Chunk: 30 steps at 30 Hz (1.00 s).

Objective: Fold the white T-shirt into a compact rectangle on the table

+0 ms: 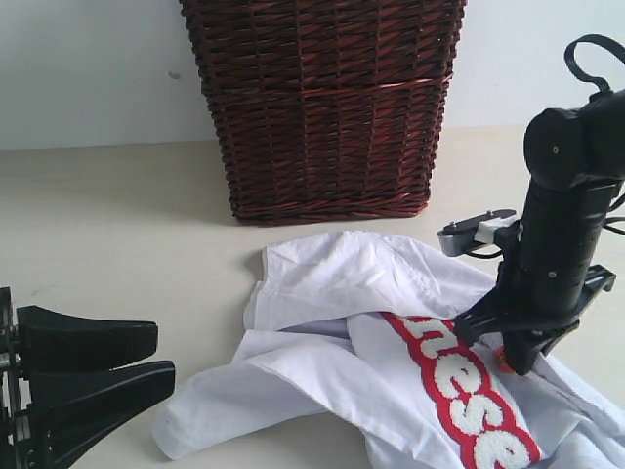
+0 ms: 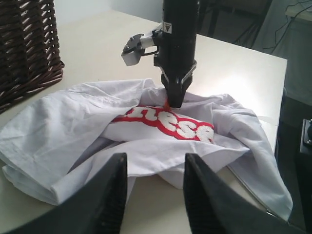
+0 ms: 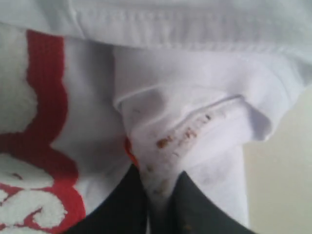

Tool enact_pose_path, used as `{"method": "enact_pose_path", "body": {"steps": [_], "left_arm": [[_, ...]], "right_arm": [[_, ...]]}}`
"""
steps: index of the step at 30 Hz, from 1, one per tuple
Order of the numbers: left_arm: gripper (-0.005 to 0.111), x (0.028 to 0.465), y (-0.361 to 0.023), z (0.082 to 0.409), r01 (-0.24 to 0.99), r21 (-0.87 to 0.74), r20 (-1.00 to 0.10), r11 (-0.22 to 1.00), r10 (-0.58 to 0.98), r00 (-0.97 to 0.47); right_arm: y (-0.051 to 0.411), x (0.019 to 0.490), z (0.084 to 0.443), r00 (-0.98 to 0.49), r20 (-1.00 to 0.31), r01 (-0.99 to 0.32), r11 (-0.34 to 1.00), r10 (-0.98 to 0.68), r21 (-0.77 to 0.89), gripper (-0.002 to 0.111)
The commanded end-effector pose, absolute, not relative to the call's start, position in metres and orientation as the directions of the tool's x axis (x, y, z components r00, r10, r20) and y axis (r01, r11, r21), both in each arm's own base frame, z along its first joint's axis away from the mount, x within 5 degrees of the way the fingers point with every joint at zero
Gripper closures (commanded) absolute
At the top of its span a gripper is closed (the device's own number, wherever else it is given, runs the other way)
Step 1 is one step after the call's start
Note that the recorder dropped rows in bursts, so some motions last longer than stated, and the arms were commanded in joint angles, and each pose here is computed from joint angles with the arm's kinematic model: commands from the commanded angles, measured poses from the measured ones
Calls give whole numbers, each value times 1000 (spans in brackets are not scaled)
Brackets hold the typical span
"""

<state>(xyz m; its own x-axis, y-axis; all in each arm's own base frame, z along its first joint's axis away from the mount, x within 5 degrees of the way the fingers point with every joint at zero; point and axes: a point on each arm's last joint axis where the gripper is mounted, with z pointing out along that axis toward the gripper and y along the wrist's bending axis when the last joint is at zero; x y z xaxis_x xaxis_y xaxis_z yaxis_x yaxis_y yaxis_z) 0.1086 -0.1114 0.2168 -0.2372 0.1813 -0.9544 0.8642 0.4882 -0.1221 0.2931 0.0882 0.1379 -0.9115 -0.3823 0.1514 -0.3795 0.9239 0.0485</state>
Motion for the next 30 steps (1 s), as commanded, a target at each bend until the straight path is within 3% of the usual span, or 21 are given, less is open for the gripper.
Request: {"method": "enact_pose_path", "body": {"steps": [1, 3, 9, 16, 19, 24, 30], "left_arm": [[68, 109, -112, 219, 863, -128, -956, 488, 170, -238], [68, 108, -112, 219, 866, -133, -957, 483, 166, -240], [68, 106, -118, 216, 895, -173, -950, 411, 169, -261], [68, 109, -119, 212, 893, -178, -946, 414, 178, -271], [68, 109, -120, 213, 896, -180, -947, 406, 173, -269], [68, 107, -120, 213, 900, -184, -947, 394, 173, -270], [68, 106, -127, 218, 934, -187, -967, 304, 109, -229]], "right_arm": [[87, 299, 171, -891, 103, -440, 897, -442, 36, 108], [87, 299, 194, -887, 70, -455, 890, -457, 33, 108], [88, 298, 297, -865, -194, -468, 884, -462, -16, 108], [89, 271, 437, -684, -629, -467, 884, -369, -11, 108], [87, 256, 476, -604, -731, -459, 889, -317, -6, 108], [72, 259, 482, -642, -738, -273, 961, -208, -33, 108], [84, 260, 472, -675, -714, -337, 939, -186, 74, 108]]}}
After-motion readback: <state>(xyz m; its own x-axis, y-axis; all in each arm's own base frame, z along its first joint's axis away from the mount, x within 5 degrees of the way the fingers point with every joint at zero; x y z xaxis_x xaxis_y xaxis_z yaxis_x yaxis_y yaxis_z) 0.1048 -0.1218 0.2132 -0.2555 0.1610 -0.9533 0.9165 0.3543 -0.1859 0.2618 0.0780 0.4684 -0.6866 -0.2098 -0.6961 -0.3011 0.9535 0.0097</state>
